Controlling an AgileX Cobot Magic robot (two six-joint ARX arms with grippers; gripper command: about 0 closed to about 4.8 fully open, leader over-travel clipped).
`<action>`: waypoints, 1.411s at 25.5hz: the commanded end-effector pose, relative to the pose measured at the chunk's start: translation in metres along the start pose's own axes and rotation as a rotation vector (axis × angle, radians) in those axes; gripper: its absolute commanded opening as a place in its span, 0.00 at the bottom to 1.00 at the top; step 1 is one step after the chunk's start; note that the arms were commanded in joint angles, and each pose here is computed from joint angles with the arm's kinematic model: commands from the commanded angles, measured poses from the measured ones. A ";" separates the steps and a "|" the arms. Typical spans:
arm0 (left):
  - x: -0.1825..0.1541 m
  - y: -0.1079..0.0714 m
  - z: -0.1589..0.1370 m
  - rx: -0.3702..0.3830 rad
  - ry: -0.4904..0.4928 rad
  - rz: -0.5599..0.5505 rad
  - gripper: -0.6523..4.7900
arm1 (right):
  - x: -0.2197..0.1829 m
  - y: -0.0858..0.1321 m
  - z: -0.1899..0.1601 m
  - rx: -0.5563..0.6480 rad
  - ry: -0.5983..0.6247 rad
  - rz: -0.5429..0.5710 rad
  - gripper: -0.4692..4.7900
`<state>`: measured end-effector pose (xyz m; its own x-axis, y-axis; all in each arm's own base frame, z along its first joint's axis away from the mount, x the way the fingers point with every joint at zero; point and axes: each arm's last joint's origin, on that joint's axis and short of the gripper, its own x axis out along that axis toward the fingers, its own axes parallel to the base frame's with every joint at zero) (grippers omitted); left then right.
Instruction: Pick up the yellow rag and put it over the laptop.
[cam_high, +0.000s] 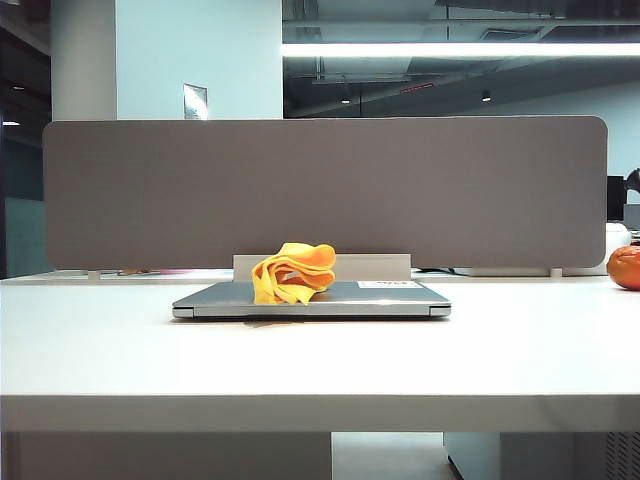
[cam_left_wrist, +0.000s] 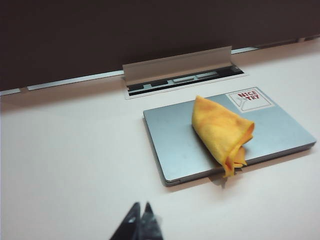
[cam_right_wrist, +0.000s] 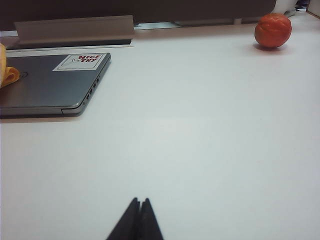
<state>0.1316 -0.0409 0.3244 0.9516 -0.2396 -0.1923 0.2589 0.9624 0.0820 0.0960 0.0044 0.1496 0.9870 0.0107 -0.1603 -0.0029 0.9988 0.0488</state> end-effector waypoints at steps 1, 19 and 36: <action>-0.011 0.000 -0.009 -0.010 -0.004 -0.008 0.11 | 0.000 0.000 -0.002 -0.006 0.014 -0.001 0.09; -0.047 -0.001 -0.052 -0.088 -0.049 -0.011 0.11 | 0.000 0.000 -0.003 -0.006 0.019 -0.001 0.09; -0.015 0.021 -0.137 -0.120 -0.285 0.209 0.11 | 0.000 0.000 -0.003 -0.006 0.020 -0.001 0.09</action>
<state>0.1006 -0.0001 0.1952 0.9960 -0.0519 0.0732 0.0537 0.9983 -0.0224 0.0956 0.0044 0.1469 0.9822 0.0107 -0.1873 -0.0024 0.9990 0.0449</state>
